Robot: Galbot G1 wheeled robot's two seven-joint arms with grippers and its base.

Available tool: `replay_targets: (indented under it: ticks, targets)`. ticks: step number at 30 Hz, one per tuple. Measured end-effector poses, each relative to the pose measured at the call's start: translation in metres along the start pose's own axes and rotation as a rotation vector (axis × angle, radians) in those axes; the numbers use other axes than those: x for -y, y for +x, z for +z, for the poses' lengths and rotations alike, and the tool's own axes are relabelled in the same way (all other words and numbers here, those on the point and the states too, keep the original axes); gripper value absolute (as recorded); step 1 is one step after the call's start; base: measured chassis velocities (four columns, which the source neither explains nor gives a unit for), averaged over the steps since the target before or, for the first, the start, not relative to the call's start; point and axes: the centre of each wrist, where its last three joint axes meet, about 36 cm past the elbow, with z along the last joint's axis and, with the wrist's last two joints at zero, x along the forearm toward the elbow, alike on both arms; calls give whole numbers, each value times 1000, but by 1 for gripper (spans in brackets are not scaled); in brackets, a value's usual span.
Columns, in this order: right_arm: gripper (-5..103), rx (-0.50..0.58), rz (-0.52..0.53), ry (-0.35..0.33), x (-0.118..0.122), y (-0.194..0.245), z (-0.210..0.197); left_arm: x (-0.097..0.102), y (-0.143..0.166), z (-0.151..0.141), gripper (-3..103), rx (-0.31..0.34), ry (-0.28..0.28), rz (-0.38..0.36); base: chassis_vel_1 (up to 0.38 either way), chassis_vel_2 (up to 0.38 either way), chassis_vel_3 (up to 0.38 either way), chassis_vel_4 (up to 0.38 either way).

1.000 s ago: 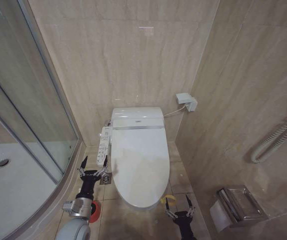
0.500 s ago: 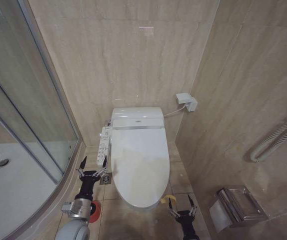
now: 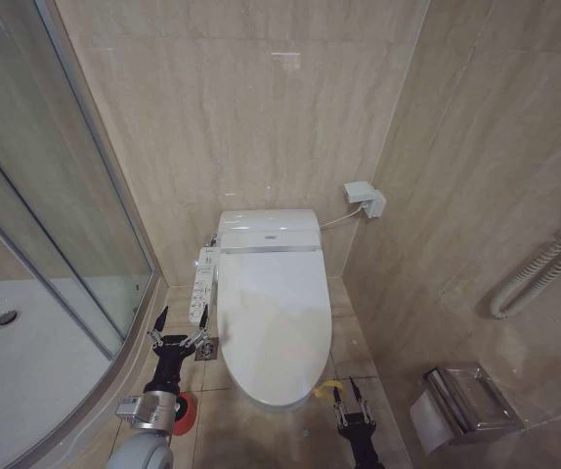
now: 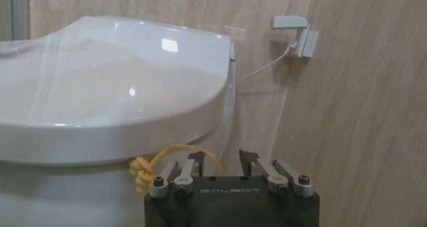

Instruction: Open the toilet lid, clean the toilet bowl with a toilet brush, close the toilet lid, and flush.

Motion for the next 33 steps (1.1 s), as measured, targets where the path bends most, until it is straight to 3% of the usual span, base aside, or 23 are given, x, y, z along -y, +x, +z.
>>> replay_targets:
  ticks: [1, 10, 11, 25, 30, 33]
  targets:
    - [32, -3, 0, -1, -1, 1, 2, 0, 1, -1, 100, 0, -1, 2, 0, 0, 0, 0]
    - [32, -1, -7, -13, -5, 11, -4, -2, 3, -5, 100, 3, -8, 4, 0, 0, 0, 0]
    - [4, 4, -8, -16, -6, 13, -8, -2, 3, -5, 100, 4, -8, 4, 0, 0, 0, 0]
    - [1, 171, -1, -82, -12, 30, -77, -3, 1, -6, 100, 13, -4, -8, 0, 0, 0, 0]
    - [1, 249, 14, -102, -7, 22, -106, -14, -8, -32, 100, 79, -7, -37, 0, 0, 0, 0]
    - [1, 296, 29, -107, -2, 15, -124, -31, -15, -59, 100, 144, -42, -65, 0, 0, 0, 0]
